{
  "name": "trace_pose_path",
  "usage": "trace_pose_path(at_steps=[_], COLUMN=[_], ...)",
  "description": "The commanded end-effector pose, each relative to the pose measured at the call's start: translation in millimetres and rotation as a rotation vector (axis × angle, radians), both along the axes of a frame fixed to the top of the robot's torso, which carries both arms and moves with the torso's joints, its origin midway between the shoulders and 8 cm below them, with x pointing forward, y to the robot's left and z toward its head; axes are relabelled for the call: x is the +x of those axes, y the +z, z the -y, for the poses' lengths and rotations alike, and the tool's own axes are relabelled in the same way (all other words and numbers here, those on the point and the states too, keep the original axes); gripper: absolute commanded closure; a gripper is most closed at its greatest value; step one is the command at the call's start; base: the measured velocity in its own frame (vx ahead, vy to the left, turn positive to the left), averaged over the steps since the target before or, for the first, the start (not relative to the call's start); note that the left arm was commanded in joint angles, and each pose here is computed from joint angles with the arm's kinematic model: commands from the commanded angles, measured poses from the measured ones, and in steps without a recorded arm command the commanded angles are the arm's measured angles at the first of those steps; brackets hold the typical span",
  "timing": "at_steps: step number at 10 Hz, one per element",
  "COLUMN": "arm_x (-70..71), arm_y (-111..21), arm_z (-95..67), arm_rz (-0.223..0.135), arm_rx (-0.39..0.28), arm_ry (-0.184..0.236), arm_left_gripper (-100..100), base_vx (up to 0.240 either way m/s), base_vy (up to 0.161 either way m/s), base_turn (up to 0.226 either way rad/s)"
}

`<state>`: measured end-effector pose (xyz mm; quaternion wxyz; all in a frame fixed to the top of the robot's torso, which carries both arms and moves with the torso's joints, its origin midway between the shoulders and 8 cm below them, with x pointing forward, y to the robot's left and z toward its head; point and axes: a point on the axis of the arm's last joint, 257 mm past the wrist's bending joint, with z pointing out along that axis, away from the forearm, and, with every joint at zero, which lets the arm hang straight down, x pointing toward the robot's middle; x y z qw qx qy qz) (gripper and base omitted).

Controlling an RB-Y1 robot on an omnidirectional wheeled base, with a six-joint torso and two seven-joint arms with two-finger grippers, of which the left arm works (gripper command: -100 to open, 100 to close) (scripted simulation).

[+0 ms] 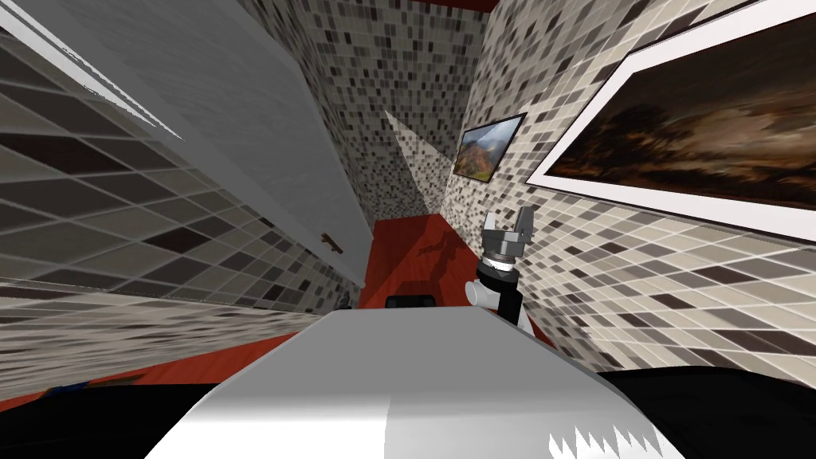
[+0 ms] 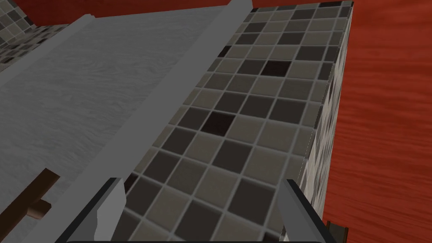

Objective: Push the door open

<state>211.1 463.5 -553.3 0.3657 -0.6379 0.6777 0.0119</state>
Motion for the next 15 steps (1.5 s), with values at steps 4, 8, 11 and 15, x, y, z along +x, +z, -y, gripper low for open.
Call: trace_pose_path(at_steps=[4,8,11,15], arm_x=[-23.1,-50.1,-71.5,-96.4], arm_y=[-5.9,-8.2,-6.8,-1.2], arm_z=[-23.4,-51.1,-73.0,-98.8], arm_rz=[-0.058,-0.120,-0.166,-0.215], arm_rx=[0.051,0.117,0.174,0.246], arm_ry=[0.051,0.108,0.152,0.205], arm_left_gripper=[-100,-100,-100,-100], base_vx=[0.088,0.115,0.143,0.111], base_vy=[-0.042,-0.046,-0.060,-0.045], base_turn=[0.001,0.002,0.001,0.002])
